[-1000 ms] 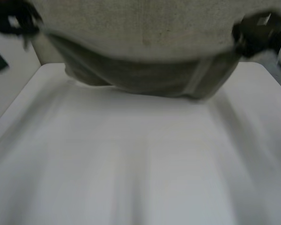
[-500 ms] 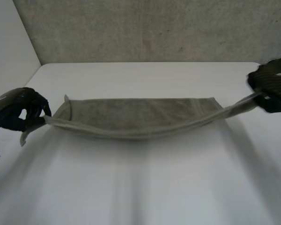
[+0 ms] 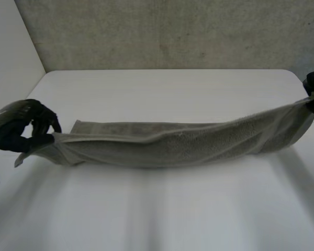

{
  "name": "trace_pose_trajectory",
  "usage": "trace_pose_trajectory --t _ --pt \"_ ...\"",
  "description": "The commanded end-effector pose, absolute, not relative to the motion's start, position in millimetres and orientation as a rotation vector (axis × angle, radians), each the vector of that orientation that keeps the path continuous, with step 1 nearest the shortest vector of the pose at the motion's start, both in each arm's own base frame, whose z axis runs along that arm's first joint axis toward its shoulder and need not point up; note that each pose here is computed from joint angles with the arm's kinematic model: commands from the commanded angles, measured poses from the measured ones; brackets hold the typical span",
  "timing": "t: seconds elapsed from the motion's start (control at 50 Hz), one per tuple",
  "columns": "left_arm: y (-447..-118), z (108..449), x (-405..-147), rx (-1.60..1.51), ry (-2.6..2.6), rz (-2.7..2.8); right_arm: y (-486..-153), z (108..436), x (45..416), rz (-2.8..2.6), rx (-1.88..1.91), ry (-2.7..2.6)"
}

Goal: Fold the towel.

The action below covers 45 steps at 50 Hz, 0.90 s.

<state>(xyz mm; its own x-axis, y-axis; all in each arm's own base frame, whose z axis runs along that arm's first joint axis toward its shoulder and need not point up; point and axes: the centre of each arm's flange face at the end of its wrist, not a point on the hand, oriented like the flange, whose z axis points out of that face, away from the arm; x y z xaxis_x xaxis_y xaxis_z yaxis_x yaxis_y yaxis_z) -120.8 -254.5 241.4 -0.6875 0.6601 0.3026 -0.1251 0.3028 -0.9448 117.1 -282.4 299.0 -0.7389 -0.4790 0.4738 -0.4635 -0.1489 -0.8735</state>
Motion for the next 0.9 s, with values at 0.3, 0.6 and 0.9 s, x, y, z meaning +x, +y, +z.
trace_pose_trajectory --t 0.3,0.6,0.9 --pt "-349 185 -166 -0.546 -2.024 1.368 -356 228 142 -1.852 -1.052 2.305" --pt "-374 155 -204 -0.601 -2.068 1.373 -369 198 173 -1.982 -1.043 2.426" --pt "-393 150 -207 -0.577 -2.12 1.448 -381 181 183 -1.997 -1.053 2.45"
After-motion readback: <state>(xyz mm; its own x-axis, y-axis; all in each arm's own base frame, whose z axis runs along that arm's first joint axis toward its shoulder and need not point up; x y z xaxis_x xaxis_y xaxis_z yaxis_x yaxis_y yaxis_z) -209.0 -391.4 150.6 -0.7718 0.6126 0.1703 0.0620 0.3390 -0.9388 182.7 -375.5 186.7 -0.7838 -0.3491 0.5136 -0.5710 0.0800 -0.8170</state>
